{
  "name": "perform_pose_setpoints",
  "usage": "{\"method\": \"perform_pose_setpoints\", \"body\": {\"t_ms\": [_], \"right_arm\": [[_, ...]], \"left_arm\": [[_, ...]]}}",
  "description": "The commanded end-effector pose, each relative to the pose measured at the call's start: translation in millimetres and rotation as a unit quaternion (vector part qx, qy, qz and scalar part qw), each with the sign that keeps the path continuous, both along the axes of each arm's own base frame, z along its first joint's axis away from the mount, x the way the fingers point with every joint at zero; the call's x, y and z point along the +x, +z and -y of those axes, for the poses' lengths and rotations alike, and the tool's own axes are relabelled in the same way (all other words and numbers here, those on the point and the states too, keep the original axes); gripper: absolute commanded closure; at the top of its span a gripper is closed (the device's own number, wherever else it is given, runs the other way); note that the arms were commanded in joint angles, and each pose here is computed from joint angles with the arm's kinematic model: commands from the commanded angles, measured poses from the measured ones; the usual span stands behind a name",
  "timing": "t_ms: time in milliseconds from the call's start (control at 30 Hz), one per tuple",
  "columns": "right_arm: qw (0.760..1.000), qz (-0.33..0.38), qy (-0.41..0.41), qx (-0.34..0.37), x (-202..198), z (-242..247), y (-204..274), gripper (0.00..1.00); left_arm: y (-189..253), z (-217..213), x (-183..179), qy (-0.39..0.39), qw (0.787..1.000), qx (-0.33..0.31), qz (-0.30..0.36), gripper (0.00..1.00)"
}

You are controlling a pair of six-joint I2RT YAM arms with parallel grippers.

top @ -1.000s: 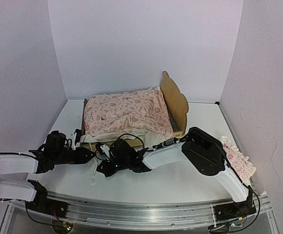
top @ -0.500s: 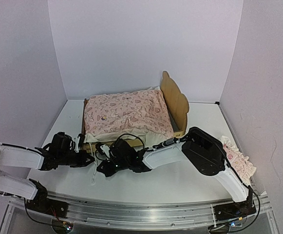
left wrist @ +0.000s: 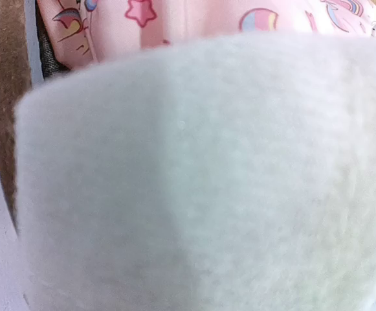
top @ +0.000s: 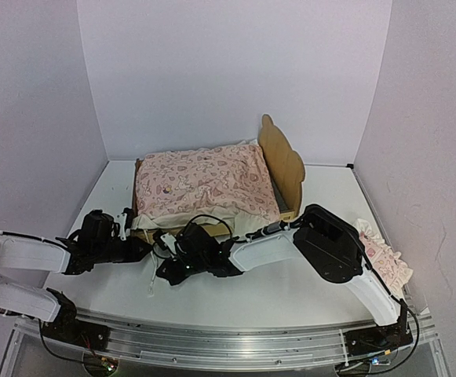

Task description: Set up the pet bed

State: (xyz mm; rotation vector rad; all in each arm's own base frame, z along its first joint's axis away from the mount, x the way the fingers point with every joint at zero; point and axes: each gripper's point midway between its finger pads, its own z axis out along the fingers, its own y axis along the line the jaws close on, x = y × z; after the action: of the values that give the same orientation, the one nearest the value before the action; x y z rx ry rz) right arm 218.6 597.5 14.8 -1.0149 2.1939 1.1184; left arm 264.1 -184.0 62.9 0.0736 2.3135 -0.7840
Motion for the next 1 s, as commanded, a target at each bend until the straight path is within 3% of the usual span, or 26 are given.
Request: {"method": "perform_pose_setpoints", "body": {"t_ms": [0,67,333,433,833,900,967], "right_arm": [[1.0,0.008,0.012,0.017,-4.1,-8.4,21.9,1.0],[1.0,0.012,0.015,0.014,-4.7,-6.9,22.5,0.99],[0.996,0.067,0.044,-0.041,-10.8,23.0,40.0,0.7],[0.995,0.066,0.054,-0.056,-17.5,30.3,41.8,0.64],[0.986,0.098,0.064,-0.117,-8.8,35.9,-17.9,0.59],[0.984,0.106,0.068,-0.123,-8.4,37.9,-21.7,0.63],[0.983,0.109,0.07,-0.129,-8.8,41.6,-25.3,0.74]], "left_arm": [[15.0,5.6,14.5,-0.005,0.999,-0.007,0.045,0.89],[14.2,4.8,14.4,-0.004,0.999,-0.003,0.04,0.99],[14.3,-1.5,-0.3,-0.007,1.0,0.017,-0.005,1.0],[9.8,-4.9,-5.7,-0.004,1.0,0.019,-0.014,1.0],[8.8,-5.1,-7.5,-0.006,1.0,0.019,-0.015,1.0],[8.1,-5.7,-7.8,-0.005,1.0,0.02,-0.015,1.0],[7.4,-6.1,-8.2,-0.005,1.0,0.021,-0.015,1.0]]}}
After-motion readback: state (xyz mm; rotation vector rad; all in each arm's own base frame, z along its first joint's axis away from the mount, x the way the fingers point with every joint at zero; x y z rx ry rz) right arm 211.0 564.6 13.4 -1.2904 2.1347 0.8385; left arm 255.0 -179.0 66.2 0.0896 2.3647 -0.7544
